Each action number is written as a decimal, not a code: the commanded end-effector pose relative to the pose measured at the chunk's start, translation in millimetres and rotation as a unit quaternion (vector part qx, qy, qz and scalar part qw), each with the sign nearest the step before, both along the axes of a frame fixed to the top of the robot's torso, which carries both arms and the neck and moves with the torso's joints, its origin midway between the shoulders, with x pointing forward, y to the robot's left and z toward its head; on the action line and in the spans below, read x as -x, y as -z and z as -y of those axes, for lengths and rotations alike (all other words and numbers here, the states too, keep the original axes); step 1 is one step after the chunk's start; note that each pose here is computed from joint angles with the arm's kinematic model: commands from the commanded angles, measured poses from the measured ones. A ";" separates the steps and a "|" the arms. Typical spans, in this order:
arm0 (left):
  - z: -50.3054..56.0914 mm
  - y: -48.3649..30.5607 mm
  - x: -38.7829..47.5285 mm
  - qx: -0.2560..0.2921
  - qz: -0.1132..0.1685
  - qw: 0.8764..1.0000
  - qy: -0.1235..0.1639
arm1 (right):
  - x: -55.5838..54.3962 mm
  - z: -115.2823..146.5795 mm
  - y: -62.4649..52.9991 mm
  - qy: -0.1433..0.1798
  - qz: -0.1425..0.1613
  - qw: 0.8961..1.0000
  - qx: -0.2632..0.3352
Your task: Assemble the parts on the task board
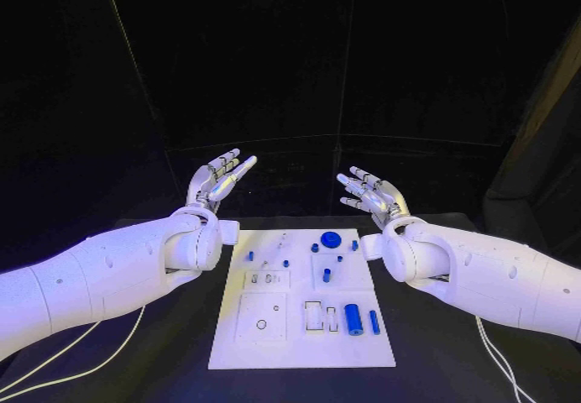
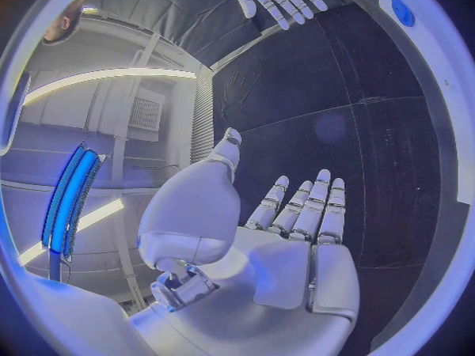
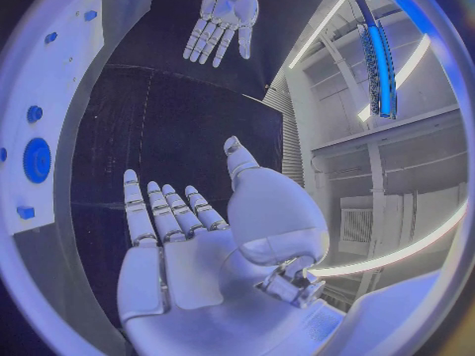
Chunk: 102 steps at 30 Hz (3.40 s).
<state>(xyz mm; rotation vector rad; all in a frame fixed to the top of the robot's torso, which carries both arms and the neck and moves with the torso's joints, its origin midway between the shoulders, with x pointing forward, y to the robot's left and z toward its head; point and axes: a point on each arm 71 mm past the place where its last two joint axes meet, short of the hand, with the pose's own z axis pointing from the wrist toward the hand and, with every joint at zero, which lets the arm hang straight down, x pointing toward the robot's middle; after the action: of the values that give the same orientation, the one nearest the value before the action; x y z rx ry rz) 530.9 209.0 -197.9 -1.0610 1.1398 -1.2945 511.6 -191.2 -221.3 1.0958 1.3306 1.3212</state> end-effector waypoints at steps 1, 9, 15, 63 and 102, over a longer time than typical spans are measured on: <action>3.8 -7.4 -3.0 0.028 0.036 0.998 0.042 | -3.8 -11.5 0.0 -0.097 -0.007 0.995 0.019; 3.7 -7.8 -3.6 0.028 0.037 0.998 0.042 | -10.3 -13.1 -0.5 -0.122 -0.010 0.992 0.031; -14.0 -8.4 0.5 0.046 0.032 0.997 0.057 | -18.3 20.7 -6.9 -0.093 0.112 0.962 0.231; 2.0 -28.2 54.8 0.063 0.032 0.981 0.180 | -31.0 -30.8 -38.8 -0.196 0.192 0.717 0.640; -0.6 -31.1 52.7 0.062 0.027 0.981 0.182 | -34.8 -45.1 -33.0 -0.220 0.182 0.705 0.649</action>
<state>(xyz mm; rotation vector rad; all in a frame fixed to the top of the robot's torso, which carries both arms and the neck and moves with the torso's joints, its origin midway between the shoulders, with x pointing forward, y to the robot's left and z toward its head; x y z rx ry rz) 478.7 210.6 -168.6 -0.9372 1.2607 -1.6721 546.2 -146.5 -187.1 -0.4581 1.7034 0.5008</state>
